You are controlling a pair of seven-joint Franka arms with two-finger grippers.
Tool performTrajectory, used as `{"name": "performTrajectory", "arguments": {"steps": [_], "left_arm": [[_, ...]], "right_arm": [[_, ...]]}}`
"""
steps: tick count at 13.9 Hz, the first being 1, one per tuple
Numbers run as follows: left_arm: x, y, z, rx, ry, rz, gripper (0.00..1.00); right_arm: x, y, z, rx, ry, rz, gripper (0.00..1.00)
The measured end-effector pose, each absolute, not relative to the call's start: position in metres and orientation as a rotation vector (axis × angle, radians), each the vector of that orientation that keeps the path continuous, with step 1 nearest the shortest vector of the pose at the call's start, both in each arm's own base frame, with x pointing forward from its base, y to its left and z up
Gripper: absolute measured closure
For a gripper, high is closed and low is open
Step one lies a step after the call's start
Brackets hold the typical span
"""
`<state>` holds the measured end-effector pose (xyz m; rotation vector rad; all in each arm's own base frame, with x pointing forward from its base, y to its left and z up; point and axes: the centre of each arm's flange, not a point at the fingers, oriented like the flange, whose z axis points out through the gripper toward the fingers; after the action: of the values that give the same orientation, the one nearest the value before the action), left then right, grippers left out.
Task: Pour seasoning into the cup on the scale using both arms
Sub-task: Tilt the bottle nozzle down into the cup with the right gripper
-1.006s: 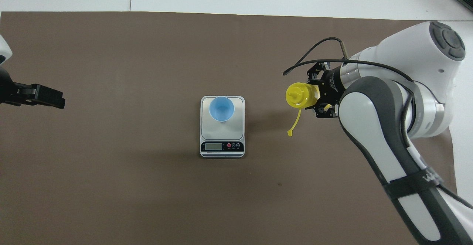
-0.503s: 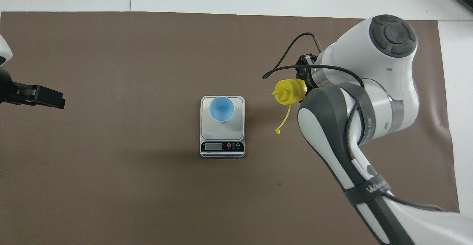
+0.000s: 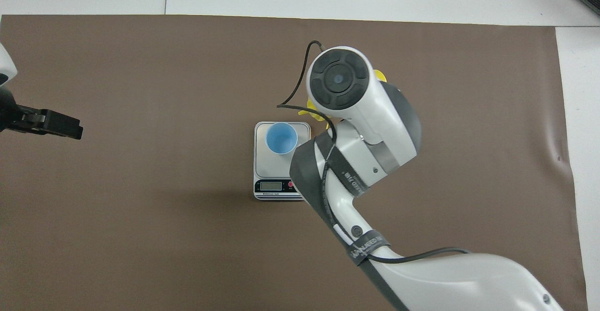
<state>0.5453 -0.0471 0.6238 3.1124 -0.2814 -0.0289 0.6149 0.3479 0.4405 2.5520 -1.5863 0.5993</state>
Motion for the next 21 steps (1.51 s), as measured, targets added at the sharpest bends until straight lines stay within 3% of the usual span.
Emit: {"name": "performTrajectory", "arguments": {"steps": [2, 5, 12, 21], "left_arm": [[0.545, -0.047, 0.624, 3.112, -0.281, -0.029, 0.0], [0.545, -0.047, 0.624, 3.112, -0.281, -0.029, 0.0], [0.545, -0.047, 0.624, 3.112, -0.282, -0.029, 0.0], [0.545, -0.047, 0.623, 3.112, -0.282, -0.032, 0.0]], "right_arm": [[0.603, 0.381, 0.416, 2.535, -1.431, 0.743, 0.44], [0.606, 0.38, 0.411, 2.497, -1.333, 0.857, 0.44], [0.577, 0.413, 0.398, 2.451, -1.106, 0.995, 0.44], [0.581, 0.408, 0.394, 2.405, -0.909, 1.191, 0.44]]}}
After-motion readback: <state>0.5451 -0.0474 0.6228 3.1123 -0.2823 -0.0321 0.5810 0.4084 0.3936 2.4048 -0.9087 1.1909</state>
